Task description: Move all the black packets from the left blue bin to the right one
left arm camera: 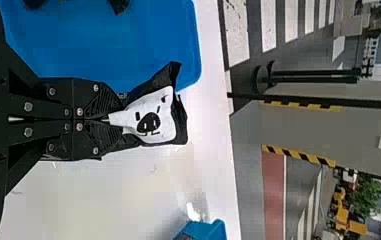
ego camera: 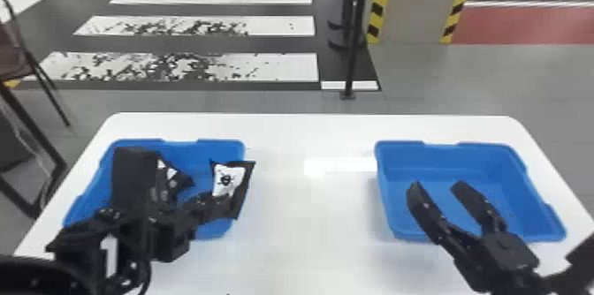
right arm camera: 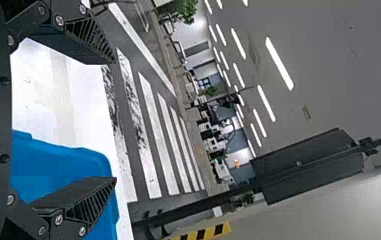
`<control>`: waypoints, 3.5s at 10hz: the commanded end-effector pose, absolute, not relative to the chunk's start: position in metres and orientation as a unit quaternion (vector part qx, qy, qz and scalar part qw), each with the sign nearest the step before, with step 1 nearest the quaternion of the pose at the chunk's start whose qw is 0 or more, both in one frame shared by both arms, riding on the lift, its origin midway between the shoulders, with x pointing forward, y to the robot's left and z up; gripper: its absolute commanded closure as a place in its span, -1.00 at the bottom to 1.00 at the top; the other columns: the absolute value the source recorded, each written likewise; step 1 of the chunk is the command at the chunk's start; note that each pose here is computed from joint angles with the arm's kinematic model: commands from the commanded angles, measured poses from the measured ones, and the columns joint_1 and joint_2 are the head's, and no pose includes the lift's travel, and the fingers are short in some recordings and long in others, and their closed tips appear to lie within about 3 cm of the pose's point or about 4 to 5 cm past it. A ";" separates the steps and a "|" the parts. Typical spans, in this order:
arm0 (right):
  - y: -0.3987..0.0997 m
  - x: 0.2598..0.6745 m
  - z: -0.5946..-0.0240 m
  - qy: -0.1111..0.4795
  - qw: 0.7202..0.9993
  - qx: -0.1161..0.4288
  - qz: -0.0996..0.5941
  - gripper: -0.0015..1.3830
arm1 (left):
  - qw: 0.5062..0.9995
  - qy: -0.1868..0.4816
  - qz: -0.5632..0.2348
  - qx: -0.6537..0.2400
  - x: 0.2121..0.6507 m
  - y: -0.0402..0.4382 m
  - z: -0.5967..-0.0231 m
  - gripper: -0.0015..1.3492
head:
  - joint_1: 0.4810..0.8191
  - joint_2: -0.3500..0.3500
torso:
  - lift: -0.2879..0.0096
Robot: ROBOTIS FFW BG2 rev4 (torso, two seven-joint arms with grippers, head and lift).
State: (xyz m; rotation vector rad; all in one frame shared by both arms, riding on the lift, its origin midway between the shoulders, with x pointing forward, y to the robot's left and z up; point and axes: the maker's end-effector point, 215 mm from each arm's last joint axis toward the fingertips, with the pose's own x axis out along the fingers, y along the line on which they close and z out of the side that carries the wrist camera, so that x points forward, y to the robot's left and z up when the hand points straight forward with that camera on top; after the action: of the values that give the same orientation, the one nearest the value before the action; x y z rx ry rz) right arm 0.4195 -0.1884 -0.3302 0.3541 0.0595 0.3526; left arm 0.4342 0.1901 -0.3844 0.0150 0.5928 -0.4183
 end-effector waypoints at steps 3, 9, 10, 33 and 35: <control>-0.095 0.430 -0.350 0.091 0.929 0.226 0.278 -0.70 | 0.927 0.277 -0.252 0.001 0.430 0.149 -0.375 0.80 | 0.27 0.06 | -0.01; -0.046 0.447 -0.329 0.084 0.907 0.242 0.335 -0.70 | 0.899 0.264 -0.349 -0.007 0.416 0.063 -0.364 0.80 | 0.27 0.09 | -0.01; -0.040 0.448 -0.329 0.087 0.904 0.244 0.341 -0.70 | 0.898 0.258 -0.356 -0.008 0.416 0.057 -0.361 0.80 | 0.27 0.07 | -0.01; -0.366 0.545 -0.381 0.075 0.996 0.031 0.024 -0.95 | 0.959 0.193 -0.206 -0.016 0.420 0.193 -0.308 -0.74 | 0.27 -0.58 | -0.01; -0.357 0.500 -0.348 0.026 1.000 0.010 0.003 -0.74 | 0.965 0.204 -0.167 -0.014 0.417 0.228 -0.316 -0.74 | 0.27 -0.56 | -0.01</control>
State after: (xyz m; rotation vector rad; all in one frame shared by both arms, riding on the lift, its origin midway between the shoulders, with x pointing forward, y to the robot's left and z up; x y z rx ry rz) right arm 0.5139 -0.3631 -0.3593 0.0345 0.0817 0.0027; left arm 0.4185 0.2180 -0.3127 -0.0293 0.4030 -0.3589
